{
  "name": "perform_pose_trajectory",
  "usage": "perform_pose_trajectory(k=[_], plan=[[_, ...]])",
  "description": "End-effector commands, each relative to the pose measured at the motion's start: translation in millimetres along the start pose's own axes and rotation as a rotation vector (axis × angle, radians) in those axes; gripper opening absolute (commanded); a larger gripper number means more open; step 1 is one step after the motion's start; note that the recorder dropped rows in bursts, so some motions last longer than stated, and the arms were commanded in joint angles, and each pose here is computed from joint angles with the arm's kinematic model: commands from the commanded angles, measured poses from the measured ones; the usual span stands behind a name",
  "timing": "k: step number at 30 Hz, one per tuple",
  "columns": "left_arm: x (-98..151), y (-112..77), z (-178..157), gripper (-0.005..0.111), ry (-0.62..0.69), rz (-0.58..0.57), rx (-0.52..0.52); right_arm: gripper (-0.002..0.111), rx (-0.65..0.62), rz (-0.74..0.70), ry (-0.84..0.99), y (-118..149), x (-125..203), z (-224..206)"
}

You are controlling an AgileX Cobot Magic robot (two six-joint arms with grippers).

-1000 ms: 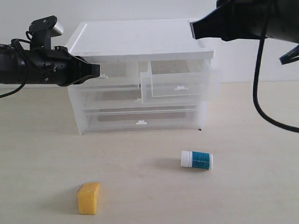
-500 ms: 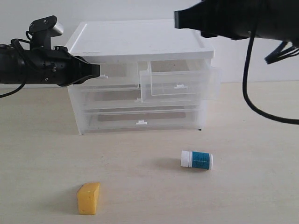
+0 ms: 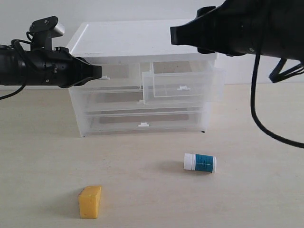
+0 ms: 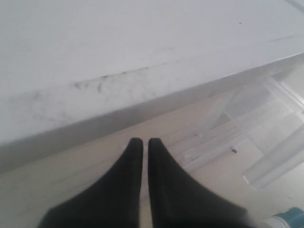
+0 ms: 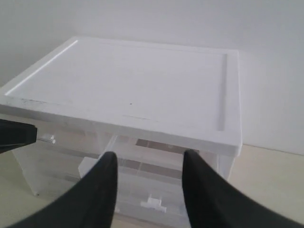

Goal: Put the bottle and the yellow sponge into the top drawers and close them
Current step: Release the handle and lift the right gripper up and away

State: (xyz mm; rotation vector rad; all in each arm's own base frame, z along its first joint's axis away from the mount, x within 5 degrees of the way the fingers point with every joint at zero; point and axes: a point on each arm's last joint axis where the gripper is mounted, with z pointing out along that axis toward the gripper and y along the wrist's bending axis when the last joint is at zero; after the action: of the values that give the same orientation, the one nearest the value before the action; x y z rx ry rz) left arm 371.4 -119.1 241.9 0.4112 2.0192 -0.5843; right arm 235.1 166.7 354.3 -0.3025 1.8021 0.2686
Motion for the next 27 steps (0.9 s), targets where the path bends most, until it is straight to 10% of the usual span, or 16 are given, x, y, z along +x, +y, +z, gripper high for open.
perform_pose_trajectory(k=[1,9,14,27], plan=[[0.0,-1.8,-0.4,0.004,-0.002,0.004,0.013,0.026,0.031,-0.017,-0.006,-6.6,1.6,-8.8],[0.0,-1.8,-0.4,0.004,-0.002,0.004,0.013,0.036,0.168,0.023,-0.047,-41.0,-8.7,-19.1],[0.0,-1.8,-0.4,0.004,-0.002,0.004,0.013,0.038,0.23,0.3,-0.041,-68.8,1.8,-7.9],[0.1,-1.4,-0.4,0.004,-0.002,0.004,0.01,0.038,0.137,0.181,-0.031,-62.2,0.7,-6.5]])
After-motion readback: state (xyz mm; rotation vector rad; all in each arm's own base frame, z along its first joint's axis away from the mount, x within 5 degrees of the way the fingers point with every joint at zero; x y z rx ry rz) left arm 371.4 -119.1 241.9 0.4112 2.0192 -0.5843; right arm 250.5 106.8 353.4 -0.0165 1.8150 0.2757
